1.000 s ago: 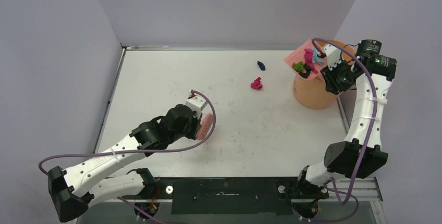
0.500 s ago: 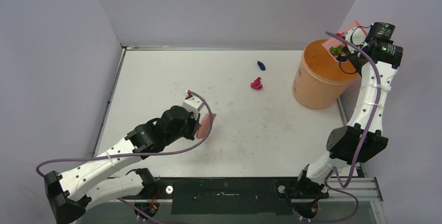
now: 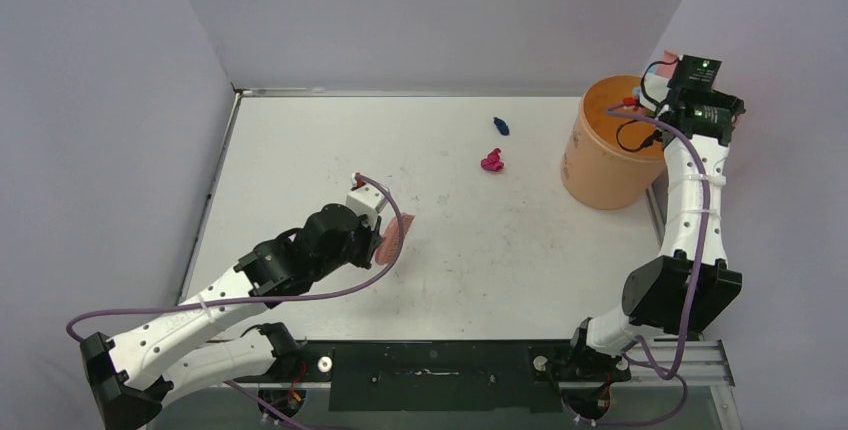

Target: Sweep away the paper scraps from the table

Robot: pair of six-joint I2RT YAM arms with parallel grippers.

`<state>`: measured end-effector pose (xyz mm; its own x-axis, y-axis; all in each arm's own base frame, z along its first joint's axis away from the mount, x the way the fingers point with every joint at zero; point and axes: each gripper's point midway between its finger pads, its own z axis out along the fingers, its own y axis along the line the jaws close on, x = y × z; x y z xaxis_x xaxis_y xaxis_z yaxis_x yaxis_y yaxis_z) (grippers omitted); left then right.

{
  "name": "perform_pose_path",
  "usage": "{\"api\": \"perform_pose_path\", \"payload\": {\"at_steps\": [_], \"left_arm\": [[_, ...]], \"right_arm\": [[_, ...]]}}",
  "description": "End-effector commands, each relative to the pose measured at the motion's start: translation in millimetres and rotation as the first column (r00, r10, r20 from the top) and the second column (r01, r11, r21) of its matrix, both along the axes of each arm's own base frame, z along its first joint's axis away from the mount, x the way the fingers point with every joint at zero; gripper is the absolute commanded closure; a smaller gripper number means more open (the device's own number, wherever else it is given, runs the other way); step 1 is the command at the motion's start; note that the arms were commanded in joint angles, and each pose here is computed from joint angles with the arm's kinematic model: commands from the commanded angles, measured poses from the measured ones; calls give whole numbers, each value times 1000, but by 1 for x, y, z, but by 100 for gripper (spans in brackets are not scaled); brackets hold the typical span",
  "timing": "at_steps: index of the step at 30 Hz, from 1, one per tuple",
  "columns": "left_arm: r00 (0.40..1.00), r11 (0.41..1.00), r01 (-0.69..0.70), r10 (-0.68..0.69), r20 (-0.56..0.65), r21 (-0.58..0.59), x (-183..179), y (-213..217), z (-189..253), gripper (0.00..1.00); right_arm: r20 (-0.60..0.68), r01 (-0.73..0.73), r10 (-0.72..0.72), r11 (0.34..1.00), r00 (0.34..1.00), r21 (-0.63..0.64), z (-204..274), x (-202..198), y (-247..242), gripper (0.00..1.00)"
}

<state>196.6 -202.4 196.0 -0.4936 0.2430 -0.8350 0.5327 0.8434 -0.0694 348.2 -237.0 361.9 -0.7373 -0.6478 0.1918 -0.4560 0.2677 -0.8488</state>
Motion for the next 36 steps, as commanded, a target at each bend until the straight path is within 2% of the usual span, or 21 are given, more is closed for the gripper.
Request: {"api": "perform_pose_path", "payload": {"at_steps": [1, 9, 14, 16, 20, 23, 27, 32, 36], "left_arm": [[999, 999, -18, 20, 38, -45, 7, -5, 13, 100], [999, 1000, -29, 29, 34, -5, 10, -3, 7, 100], [999, 1000, -30, 30, 36, -8, 11, -4, 7, 100], [999, 999, -34, 35, 40, -10, 12, -4, 8, 100], [998, 999, -5, 8, 64, -51, 15, -14, 20, 100], [995, 995, 10, 1, 100, -104, 21, -24, 43, 100], [991, 988, -2, 23, 129, -157, 33, -37, 72, 100], [984, 971, -40, 80, 161, -236, 58, -61, 101, 100], [968, 939, -106, 173, 183, -327, 89, -83, 130, 100]], "right_arm": [[62, 48, -35, 975, 997, -218, 53, -18, -4, 89], [59, 43, -31, 978, 998, -206, 45, -24, -2, 91], [142, 80, -59, 985, 988, -150, 49, -23, -3, 92], [200, 85, -68, 993, 978, -79, 55, -23, -4, 93], [270, 51, -101, 981, 958, 187, 41, -25, 0, 95], [219, 35, -120, 933, 968, 358, 7, -30, 18, 95], [224, -24, -115, 844, 968, 536, -14, -33, 50, 95], [196, -171, 35, 654, 980, 737, -30, -43, 115, 95], [235, -274, 140, 518, 962, 810, -32, -62, 164, 95]]}}
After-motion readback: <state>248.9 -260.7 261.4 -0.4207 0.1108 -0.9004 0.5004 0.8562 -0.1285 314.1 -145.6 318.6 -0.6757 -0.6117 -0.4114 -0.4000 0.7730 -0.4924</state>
